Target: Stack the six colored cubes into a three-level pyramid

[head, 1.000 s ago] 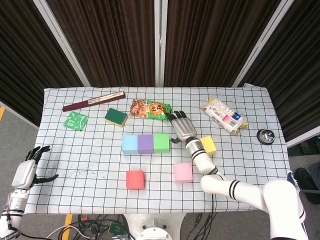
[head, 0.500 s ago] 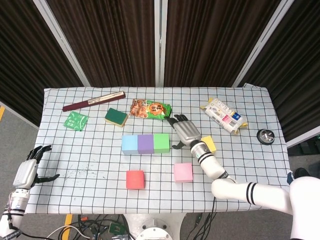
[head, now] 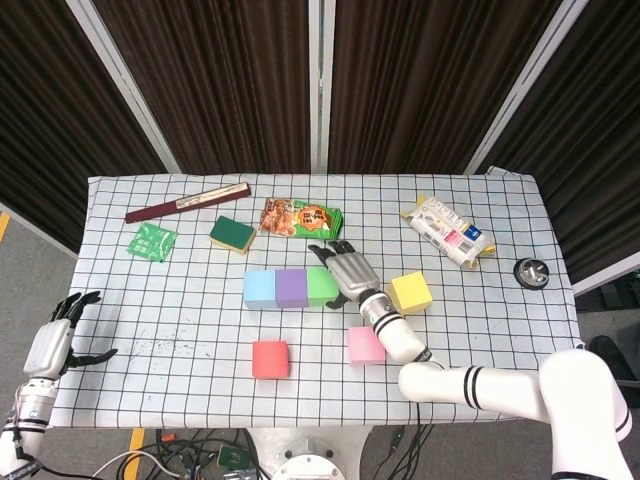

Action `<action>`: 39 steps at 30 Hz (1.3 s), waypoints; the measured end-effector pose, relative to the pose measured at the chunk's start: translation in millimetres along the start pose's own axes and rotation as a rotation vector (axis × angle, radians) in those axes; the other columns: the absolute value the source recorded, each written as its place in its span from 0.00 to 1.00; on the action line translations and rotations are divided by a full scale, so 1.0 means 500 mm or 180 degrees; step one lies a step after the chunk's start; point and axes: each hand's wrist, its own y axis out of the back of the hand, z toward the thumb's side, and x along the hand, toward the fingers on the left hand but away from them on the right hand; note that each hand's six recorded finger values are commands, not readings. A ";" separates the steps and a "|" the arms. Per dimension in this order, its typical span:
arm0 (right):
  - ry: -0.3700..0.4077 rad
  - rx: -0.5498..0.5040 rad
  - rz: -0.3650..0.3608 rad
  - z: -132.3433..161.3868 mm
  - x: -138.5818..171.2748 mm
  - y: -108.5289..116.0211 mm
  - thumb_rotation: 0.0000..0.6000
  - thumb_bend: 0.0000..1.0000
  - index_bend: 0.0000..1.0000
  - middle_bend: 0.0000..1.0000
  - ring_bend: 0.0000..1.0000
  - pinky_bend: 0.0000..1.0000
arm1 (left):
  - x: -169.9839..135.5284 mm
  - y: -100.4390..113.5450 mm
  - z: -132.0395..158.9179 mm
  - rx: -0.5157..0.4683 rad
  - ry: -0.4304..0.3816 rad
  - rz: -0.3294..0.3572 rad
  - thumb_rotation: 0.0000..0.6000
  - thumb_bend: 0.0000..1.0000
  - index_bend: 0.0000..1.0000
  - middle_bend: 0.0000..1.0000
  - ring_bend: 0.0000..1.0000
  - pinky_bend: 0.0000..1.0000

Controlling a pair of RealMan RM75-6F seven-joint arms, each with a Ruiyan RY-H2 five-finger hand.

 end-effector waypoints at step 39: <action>-0.0055 0.0152 -0.0111 -0.006 0.010 0.000 1.00 0.20 0.00 0.35 0.00 0.00 | 0.001 0.000 0.000 -0.0005 -0.0010 0.0004 1.00 0.00 0.13 0.16 0.04 0.06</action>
